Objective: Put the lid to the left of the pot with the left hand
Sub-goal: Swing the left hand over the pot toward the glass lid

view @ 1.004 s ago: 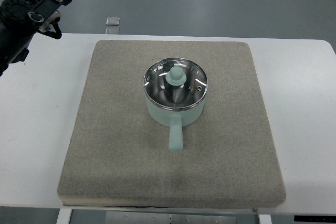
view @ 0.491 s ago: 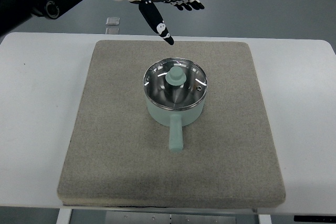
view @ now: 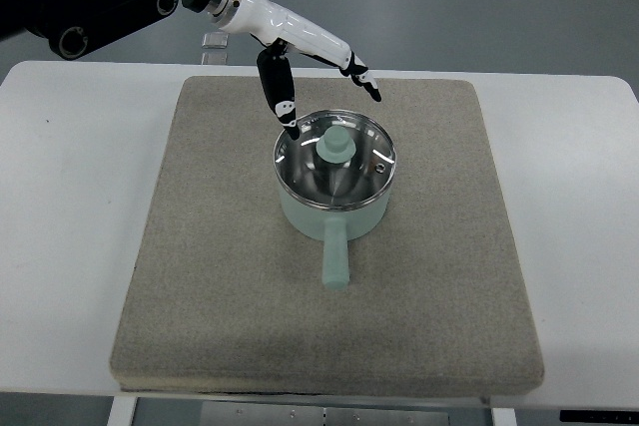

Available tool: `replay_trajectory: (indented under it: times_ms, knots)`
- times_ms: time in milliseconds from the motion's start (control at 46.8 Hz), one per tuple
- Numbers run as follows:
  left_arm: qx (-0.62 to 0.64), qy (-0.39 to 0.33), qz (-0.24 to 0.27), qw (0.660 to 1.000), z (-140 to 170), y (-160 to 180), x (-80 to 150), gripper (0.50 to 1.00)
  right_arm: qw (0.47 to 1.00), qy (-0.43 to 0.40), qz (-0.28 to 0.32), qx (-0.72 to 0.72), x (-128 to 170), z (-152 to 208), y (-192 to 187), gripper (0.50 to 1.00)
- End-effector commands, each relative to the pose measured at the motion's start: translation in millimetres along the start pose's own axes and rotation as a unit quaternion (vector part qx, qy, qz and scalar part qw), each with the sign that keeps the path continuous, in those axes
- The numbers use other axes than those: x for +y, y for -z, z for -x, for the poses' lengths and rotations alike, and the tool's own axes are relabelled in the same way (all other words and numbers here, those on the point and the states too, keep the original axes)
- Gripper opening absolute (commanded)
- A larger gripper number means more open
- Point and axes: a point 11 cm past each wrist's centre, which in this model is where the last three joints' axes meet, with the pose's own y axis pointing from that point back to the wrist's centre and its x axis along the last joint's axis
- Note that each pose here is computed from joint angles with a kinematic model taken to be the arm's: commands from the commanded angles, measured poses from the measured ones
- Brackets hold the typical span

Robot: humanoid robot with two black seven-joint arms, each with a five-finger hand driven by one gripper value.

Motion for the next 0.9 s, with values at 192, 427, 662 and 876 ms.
replay_trajectory:
  times_ms: [192, 427, 662, 876]
  knots:
    - [-0.032, -0.004, -0.019, 0.999, -8.5, 1.3, 6.8, 0.954, 1.0, 0.0, 0.0, 0.0, 0.0, 0.0, 0.1, 0.921]
    - [0.0, -0.027, -0.013, 1.0, -6.4, 10.9, 7.7, 0.958, 1.0, 0.0, 0.0, 0.0, 0.0, 0.0, 0.1, 0.921]
    - [-0.006, -0.042, -0.013, 0.999, -11.5, 10.9, 10.4, 0.958, 1.0, 0.0, 0.0, 0.0, 0.0, 0.0, 0.1, 0.921]
    - [-0.03, -0.064, -0.009, 0.997, -17.9, 6.0, 9.6, 0.958, 1.0, 0.0, 0.0, 0.0, 0.0, 0.0, 0.1, 0.921]
